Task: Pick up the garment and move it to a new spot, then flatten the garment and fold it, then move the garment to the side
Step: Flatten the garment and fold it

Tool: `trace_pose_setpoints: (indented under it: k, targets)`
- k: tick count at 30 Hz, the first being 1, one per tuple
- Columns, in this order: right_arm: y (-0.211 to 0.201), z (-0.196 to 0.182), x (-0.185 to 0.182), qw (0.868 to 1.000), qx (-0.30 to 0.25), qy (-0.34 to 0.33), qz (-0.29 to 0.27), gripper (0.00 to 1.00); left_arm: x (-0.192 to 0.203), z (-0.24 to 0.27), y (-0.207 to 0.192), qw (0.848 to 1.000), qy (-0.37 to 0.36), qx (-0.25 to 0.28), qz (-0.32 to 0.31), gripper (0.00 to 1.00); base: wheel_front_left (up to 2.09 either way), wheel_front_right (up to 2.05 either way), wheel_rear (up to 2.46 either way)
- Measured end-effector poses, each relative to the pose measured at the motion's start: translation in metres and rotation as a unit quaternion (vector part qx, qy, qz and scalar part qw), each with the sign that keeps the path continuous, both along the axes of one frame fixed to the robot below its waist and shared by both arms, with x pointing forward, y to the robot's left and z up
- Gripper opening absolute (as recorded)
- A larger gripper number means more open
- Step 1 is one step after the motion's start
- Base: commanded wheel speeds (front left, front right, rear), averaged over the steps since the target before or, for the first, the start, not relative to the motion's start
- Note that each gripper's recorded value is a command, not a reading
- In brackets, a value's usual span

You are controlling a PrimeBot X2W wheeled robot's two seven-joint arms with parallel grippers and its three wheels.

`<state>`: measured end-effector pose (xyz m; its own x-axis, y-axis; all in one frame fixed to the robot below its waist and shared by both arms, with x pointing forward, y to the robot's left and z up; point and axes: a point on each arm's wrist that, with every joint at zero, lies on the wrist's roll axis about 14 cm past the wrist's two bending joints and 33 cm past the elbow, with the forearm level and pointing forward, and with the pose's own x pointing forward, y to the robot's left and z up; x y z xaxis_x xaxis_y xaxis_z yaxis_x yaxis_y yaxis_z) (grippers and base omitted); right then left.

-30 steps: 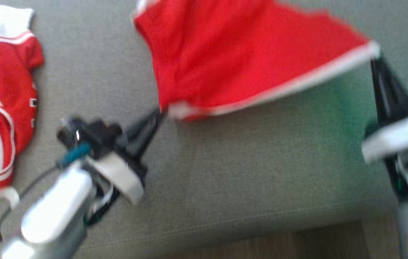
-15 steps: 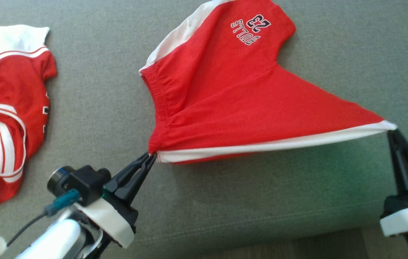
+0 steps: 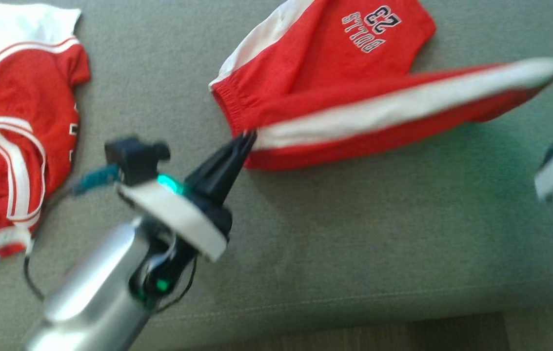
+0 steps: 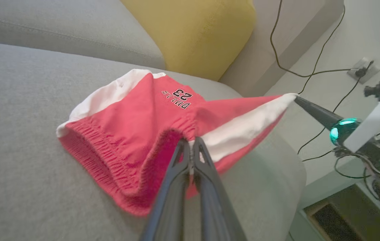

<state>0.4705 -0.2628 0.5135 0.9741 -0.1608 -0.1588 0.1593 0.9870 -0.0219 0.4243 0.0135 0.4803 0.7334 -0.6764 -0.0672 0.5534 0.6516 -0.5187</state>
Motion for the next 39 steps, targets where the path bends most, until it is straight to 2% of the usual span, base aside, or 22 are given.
trace_pose_setpoints:
  k: [5,10,16,22,33,34,35,36,39]
  targets:
    - [0.016,-0.011,0.049,0.999,-0.020,0.035,0.029,0.00,0.031,-0.012,0.006,0.998,0.050,-0.026,0.038,0.00,0.00,0.00,0.00]
    - [0.034,-0.009,0.101,0.996,-0.044,0.039,0.064,0.00,0.065,-0.015,0.020,0.994,0.061,-0.040,0.077,0.00,0.00,0.00,0.00]
    - [0.066,-0.019,0.152,0.990,-0.065,0.057,0.109,0.00,0.090,-0.031,0.043,0.989,0.077,-0.029,0.125,0.00,0.00,0.00,0.00]
    - [0.095,-0.044,0.184,0.981,-0.088,0.094,0.147,0.00,0.098,-0.054,0.059,0.982,0.099,-0.011,0.158,0.00,0.00,0.00,0.00]
    - [0.125,-0.069,0.212,0.976,-0.070,0.105,0.176,0.00,0.111,-0.067,0.073,0.978,0.094,-0.002,0.184,0.00,0.00,0.00,0.00]
    - [0.125,-0.071,0.212,0.976,-0.068,0.108,0.176,0.28,0.110,-0.068,0.074,0.978,0.095,-0.002,0.185,0.03,0.00,0.00,0.00]
    - [0.125,-0.073,0.212,0.976,-0.067,0.109,0.176,1.00,0.110,-0.070,0.074,0.978,0.096,-0.001,0.185,0.49,0.00,0.00,0.00]
    - [0.124,-0.074,0.212,0.976,-0.066,0.106,0.176,1.00,0.109,-0.072,0.074,0.978,0.098,0.000,0.185,1.00,0.00,0.00,0.00]
    - [0.120,-0.074,0.211,0.979,-0.056,0.093,0.170,1.00,0.106,-0.074,0.073,0.978,0.097,0.003,0.184,1.00,0.00,0.00,0.00]
